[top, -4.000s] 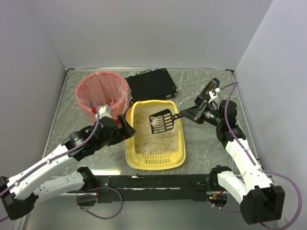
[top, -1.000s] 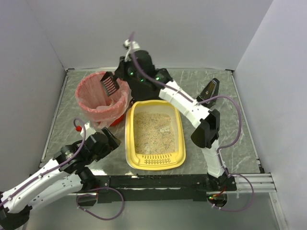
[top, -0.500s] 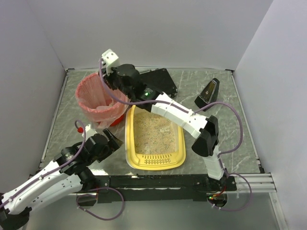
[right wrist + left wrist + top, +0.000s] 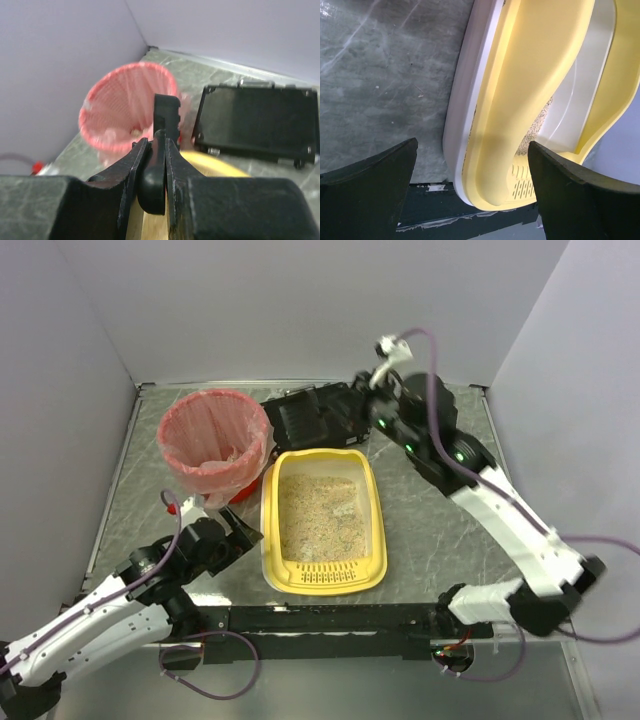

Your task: Clean the litter box

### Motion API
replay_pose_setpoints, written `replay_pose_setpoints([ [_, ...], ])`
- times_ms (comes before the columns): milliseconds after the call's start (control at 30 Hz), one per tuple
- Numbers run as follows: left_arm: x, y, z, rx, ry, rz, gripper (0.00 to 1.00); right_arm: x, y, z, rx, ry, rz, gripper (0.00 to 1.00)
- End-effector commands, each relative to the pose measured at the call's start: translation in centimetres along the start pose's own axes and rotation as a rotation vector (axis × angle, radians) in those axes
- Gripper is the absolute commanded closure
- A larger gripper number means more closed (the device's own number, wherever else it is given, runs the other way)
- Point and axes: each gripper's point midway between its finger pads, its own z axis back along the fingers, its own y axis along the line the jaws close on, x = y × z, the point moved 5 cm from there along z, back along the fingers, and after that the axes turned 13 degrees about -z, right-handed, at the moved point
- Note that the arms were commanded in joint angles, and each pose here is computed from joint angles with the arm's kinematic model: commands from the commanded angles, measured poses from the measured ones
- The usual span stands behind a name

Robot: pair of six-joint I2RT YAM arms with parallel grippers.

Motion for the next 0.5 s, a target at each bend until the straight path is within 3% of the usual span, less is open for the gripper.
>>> replay_pose_setpoints([
  [0,1.6,-2.2,0.4,-0.063,-0.061,-0.015,0.03,-3.7,-2.1,2.6,0.055,0.119,-0.078,1.00],
  [100,3.4,-3.3,0.4,-0.044,-0.128,-0.053,0.03,-5.5,-5.4,2.7,0.070,0.202,-0.045,1.00],
  [200,5.0,-2.9,-0.2,0.100,-0.151,-0.117,0.03,-8.0,-7.8,1.0,0.113,0.251,0.067,1.00],
  [300,7.4,-3.0,-2.2,0.138,-0.083,-0.138,0.03,-10.3,-9.0,-0.6,0.149,0.336,0.122,1.00],
  [333,7.0,-3.3,-3.3,0.092,0.020,-0.123,0.03,-10.4,-9.5,-1.4,0.130,0.367,0.146,1.00],
  [367,8.4,-2.2,-4.2,0.116,0.018,-0.072,0.03,-11.2,-10.4,-1.2,0.076,0.428,0.146,1.00],
  [467,9.5,-1.0,-5.4,0.191,0.017,-0.158,0.03,-11.6,-12.4,-1.4,-0.074,0.526,0.179,1.00],
])
